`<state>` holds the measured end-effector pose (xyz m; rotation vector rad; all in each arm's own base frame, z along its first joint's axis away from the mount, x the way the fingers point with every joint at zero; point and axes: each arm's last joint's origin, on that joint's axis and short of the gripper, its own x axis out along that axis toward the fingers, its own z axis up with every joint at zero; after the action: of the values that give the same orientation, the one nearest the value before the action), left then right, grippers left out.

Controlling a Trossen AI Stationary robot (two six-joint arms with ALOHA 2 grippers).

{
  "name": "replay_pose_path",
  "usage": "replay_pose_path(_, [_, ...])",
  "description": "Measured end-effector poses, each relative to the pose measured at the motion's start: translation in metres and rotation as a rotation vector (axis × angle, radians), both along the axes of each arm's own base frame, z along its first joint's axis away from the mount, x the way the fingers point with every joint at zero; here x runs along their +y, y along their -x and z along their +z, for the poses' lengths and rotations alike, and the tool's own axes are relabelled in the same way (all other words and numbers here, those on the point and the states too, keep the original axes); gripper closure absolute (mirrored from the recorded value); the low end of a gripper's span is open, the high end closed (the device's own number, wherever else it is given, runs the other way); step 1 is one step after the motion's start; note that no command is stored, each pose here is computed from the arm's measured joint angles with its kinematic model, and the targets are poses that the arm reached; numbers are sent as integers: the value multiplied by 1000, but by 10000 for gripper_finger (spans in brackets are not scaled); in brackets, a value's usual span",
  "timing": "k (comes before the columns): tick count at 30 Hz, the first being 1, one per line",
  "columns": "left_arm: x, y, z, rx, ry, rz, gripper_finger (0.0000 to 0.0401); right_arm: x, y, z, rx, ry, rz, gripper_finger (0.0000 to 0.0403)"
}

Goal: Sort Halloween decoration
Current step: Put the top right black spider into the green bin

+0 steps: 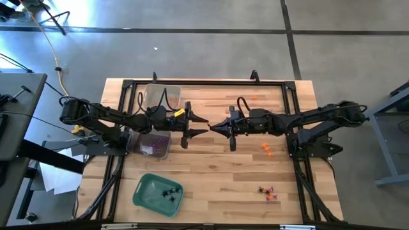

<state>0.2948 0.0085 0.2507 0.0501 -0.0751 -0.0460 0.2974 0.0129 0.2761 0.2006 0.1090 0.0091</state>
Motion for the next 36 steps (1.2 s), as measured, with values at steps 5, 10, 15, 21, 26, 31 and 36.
replay_pose_path(5, [0,0,0,0,0,0,238,0,0,0,0,-1,0,403])
replay_pose_path(10, [0,0,0,-1,0,0,250,0,0,0,0,3,0,403])
replay_pose_path(15, [0,0,0,-1,-1,0,276,0,0,0,-1,3,0,403])
replay_pose_path(21, [0,0,0,-1,-2,0,325,0,0,1,-5,4,0,403])
replay_pose_path(26, [0,0,0,-1,-4,0,376,0,0,1,-8,8,0,403])
replay_pose_path(31, [0,0,0,-1,-3,0,397,0,0,1,-8,14,1,403])
replay_pose_path(36, [0,0,0,1,-1,-1,401,0,0,1,-8,25,2,403])
